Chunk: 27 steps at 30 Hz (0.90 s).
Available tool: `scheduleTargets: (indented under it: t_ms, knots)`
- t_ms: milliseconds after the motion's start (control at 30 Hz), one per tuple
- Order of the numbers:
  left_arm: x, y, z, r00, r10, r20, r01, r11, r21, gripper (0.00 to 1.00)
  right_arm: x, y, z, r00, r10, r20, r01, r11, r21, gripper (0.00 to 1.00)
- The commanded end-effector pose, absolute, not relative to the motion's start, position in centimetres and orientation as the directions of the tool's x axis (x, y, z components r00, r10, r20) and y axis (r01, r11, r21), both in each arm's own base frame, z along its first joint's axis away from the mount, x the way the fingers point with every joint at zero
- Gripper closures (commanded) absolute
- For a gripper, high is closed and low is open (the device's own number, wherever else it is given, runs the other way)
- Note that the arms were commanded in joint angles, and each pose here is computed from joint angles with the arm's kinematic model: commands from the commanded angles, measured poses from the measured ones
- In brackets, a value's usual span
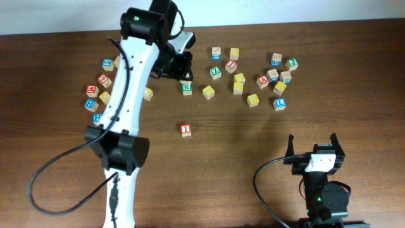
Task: Spell out ICRA
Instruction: 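Lift the yellow C block and carry it toward the red block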
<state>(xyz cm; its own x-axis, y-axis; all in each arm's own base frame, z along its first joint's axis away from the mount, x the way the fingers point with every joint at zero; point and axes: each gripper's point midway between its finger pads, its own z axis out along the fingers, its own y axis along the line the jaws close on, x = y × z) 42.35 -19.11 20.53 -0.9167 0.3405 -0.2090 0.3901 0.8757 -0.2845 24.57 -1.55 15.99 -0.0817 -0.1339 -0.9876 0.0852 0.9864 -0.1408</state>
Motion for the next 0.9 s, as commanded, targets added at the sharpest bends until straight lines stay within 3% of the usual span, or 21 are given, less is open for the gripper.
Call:
scheduleTargets:
  t_ms: [0,133,233,333,567,867]
  knots:
    - [38.6,-18.9,24.1,-0.91,0.348,-0.226,0.405,0.865,-0.298,0.84,24.5,-1.9,15.7,-0.088,-0.134,-0.987,0.1,0.985,-0.142,0.02]
    - [33.4,-19.4,20.6,-0.929,0.37,-0.025,0.355,0.867,-0.35,0.85,24.5,-1.9,15.7,-0.088,-0.134,-0.987,0.1,0.985,-0.142,0.02]
    - [31.9,-21.1,16.7,-0.925,0.374,0.063,0.331,0.877,-0.349,0.86,24.5,-1.9,15.7,-0.088,-0.134,-0.987,0.1,0.985,-0.142,0.02]
    - [32.6,-23.1,13.5,-0.94,0.34,0.036,0.31,0.891,-0.331,0.86,24.5,-1.9,15.7,-0.088,-0.134,-0.987,0.1,0.985,-0.142,0.02]
    - [35.8,-22.1,9.3,-0.993,0.097,-0.068,0.104,0.989,-0.105,0.81,24.5,-1.9,15.7,-0.088,-0.134,-0.987,0.1,0.985,-0.142,0.02]
    - [34.5,-22.8,4.4,-0.995,0.03,-0.093,0.034,0.998,-0.05,0.82,24.5,-1.9,15.7,-0.088,-0.134,-0.987,0.1,0.985,-0.142,0.02]
